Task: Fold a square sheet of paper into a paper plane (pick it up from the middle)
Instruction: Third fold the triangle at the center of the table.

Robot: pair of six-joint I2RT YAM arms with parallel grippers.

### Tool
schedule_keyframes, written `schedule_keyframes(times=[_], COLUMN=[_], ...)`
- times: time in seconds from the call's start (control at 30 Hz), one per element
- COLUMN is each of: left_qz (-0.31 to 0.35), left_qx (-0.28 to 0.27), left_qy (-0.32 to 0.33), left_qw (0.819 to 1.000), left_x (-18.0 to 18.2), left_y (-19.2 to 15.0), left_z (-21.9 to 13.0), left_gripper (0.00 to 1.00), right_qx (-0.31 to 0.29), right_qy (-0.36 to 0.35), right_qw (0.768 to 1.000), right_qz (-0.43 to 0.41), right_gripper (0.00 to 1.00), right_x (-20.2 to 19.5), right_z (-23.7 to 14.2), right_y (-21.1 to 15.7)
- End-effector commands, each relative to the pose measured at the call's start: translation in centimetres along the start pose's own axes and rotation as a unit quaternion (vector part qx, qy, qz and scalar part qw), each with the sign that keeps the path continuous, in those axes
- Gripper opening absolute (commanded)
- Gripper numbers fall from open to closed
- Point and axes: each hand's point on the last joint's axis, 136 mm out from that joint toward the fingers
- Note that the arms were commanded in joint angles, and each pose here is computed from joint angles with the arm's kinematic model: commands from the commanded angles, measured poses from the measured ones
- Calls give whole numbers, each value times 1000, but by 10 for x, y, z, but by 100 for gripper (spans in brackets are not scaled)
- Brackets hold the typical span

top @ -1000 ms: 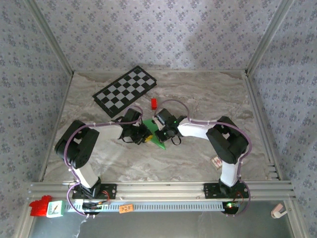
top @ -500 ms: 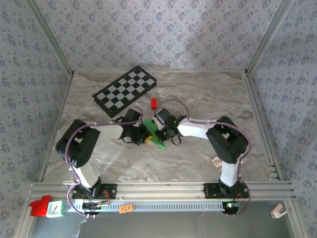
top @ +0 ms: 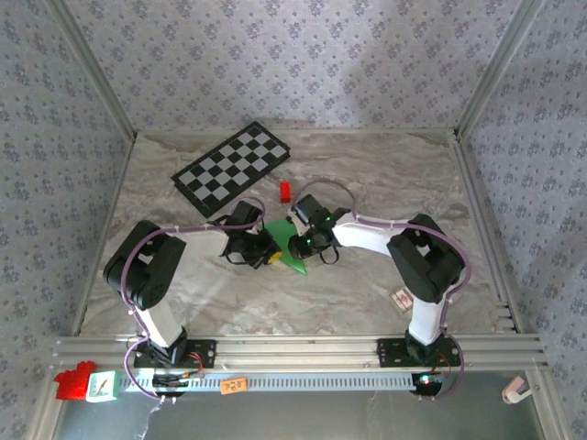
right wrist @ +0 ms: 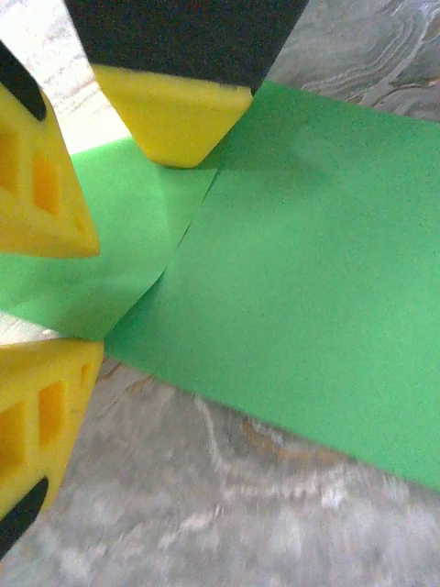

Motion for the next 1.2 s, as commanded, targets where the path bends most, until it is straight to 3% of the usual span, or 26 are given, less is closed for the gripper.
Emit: schedule_keyframes(times=[0.0, 0.13, 0.5, 1.17], left_qz=[-32, -32, -34, -35], left_qx=[1, 2, 1, 7], left_qy=[75, 76, 81, 91], left_qw=[997, 997, 996, 995], left_x=[40, 40, 43, 48], left_y=[-4, -3, -3, -5], left_z=[7, 7, 7, 10], left_gripper=[11, 11, 10, 10], right_qx=[-23, -15, 56, 105], right_qy=[33, 63, 157, 98], right_qw=[998, 997, 985, 989], right_qz=[40, 49, 47, 47], right_gripper=[35, 34, 17, 13], right_x=[11, 17, 48, 28], right_z=[-35, -44, -26, 10], right_y=[16, 10, -25, -45])
Point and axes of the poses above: each hand's point on the last joint's axis, 136 mm out from that joint toward the fingers, its own z axis out along the fingers, its own x axis along the line the jaws close on, y = z × x, and after that the axes turned 4 degrees about z, right-handed
